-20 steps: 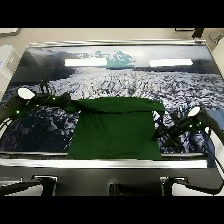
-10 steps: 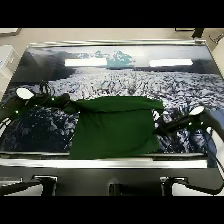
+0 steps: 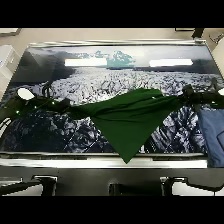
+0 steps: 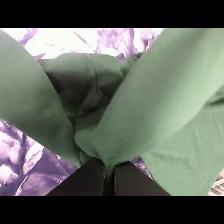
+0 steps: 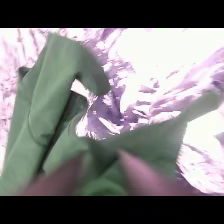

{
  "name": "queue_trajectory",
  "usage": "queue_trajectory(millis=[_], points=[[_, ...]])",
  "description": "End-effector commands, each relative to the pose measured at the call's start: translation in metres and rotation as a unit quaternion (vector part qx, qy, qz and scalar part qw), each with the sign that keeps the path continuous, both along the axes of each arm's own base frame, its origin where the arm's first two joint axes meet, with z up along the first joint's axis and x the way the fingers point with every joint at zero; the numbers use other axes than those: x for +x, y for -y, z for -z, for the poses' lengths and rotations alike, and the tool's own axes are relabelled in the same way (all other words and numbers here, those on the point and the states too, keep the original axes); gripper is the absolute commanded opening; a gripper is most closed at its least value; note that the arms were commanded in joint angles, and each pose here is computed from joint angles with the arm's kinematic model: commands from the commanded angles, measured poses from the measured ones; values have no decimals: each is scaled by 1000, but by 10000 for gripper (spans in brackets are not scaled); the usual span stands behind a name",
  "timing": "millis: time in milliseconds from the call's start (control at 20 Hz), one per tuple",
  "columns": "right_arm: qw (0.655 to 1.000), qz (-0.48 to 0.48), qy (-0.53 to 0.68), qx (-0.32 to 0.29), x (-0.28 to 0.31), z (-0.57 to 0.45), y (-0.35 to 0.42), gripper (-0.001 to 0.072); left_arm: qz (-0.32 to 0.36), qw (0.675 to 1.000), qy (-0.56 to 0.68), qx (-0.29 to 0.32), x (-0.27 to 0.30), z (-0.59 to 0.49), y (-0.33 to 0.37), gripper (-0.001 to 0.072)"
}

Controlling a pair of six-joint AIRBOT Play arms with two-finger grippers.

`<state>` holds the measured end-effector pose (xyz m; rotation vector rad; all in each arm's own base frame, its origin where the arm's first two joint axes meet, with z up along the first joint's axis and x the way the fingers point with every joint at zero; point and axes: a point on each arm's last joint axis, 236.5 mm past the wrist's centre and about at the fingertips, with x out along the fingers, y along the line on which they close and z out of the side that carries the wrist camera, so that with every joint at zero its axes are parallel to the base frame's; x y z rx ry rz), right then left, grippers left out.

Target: Fold the clothes and pants, and hang the long-sleeved shirts on hangers.

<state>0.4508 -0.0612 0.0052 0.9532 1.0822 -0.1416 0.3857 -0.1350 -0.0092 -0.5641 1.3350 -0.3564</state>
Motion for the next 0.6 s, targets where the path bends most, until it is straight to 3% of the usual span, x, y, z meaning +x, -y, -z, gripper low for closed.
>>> queue_trajectory(millis=[0, 200, 300, 350, 550], points=[[994, -61, -86, 11, -38, 21, -13, 613, 10, 1000, -10, 2, -5, 3, 2, 26], [942, -226, -246, 37, -160, 53, -62, 614, 10, 1000, -9, 2, -5, 3, 2, 26], [930, -254, -262, 47, -206, 78, -106, 620, 10, 1000, -9, 2, -5, 3, 2, 26], [927, -263, -260, 58, -227, 91, -133, 670, 10, 1000, -9, 2, -5, 3, 2, 26], [909, -308, -242, 142, -274, 98, -227, 677, 10, 1000, -9, 2, -5, 3, 2, 26]])
